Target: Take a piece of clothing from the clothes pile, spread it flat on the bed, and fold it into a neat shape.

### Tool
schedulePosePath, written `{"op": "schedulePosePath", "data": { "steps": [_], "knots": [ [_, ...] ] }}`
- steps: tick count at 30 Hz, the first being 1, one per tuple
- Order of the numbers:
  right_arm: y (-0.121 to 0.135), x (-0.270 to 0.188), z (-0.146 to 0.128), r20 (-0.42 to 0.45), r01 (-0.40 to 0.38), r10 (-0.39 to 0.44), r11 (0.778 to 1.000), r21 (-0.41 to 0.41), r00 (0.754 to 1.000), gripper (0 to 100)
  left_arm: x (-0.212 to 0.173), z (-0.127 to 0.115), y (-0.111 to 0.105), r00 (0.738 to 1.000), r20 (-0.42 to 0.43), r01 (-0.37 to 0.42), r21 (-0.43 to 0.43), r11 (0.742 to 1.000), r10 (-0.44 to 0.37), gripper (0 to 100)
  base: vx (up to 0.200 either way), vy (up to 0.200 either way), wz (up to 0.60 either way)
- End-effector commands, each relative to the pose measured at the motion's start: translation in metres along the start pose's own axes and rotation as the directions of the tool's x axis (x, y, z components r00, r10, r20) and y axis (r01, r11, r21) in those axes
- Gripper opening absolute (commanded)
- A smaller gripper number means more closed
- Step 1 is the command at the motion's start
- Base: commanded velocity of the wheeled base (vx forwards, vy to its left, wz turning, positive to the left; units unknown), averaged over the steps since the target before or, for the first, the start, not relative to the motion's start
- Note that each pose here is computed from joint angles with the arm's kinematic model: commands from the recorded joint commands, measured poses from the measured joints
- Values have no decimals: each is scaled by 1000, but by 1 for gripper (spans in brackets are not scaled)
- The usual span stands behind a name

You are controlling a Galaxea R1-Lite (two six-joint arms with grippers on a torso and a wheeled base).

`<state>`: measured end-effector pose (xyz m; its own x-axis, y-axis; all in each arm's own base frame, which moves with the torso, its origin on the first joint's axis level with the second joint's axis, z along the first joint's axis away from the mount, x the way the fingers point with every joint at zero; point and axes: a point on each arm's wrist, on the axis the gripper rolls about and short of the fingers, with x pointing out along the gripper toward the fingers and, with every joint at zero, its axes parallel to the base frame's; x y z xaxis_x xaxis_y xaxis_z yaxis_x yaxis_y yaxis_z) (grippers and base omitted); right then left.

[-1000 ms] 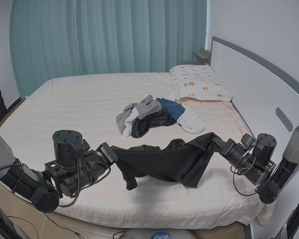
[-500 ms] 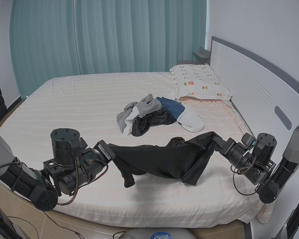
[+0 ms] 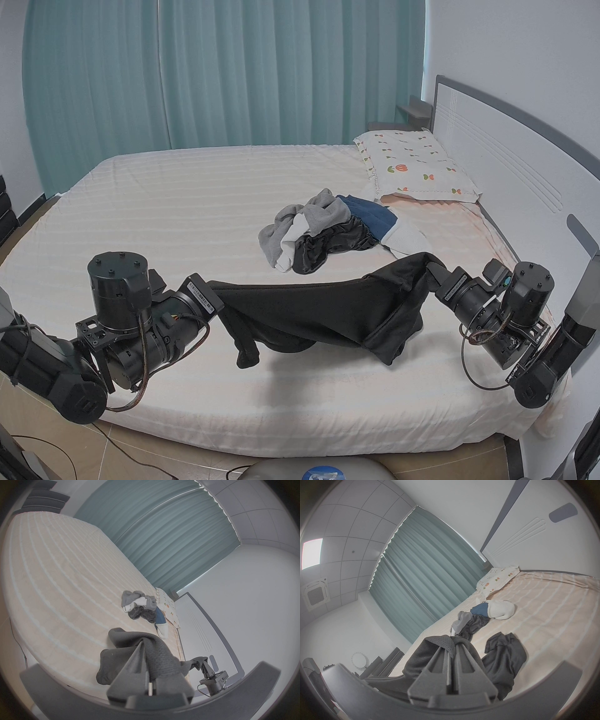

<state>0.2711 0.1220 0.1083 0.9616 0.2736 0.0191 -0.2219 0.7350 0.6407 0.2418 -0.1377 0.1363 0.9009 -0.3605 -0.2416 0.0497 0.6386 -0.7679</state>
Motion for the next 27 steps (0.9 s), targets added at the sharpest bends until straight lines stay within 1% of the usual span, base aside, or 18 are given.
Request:
{"op": "schedulePosePath", "data": {
  "steps": [1,6,8,10,12,13,16,20,23,27],
  "knots": [
    [3,4,3,20,-19,19,1000,4,1000,0,-3,2,-2,1000,14,6,-2,1000,-6,0,0,200,0],
    [8,8,5,37,-37,37,999,7,999,0,-11,7,-5,999,31,20,-6,1000,-20,0,0,200,0],
    [12,8,6,34,-62,62,998,4,997,0,-16,10,-4,999,44,17,-9,1000,-16,0,0,200,0],
    [14,10,7,38,-69,69,998,4,997,0,-18,14,-2,998,56,13,-14,1000,-12,0,0,200,0],
    [24,18,9,48,-99,99,995,-12,994,0,-19,16,0,998,64,7,-17,1000,-6,0,0,200,0],
    [27,21,10,46,-100,101,995,-29,994,0,-19,16,0,998,63,6,-17,1000,-5,0,0,200,0],
    [34,22,8,28,-113,114,993,-34,993,0,-20,16,2,998,60,0,-17,1000,1,0,0,200,0],
    [31,21,7,26,-104,105,994,-27,994,0,-20,20,4,997,78,-2,-22,1000,3,0,0,200,0],
    [23,18,-3,-13,-81,81,996,25,997,0,-19,20,6,997,71,-12,-23,1000,14,0,0,200,0],
    [19,22,-7,-24,-67,68,997,30,997,0,-19,20,7,997,76,-19,-24,1000,21,0,0,200,0]
  ]
}}
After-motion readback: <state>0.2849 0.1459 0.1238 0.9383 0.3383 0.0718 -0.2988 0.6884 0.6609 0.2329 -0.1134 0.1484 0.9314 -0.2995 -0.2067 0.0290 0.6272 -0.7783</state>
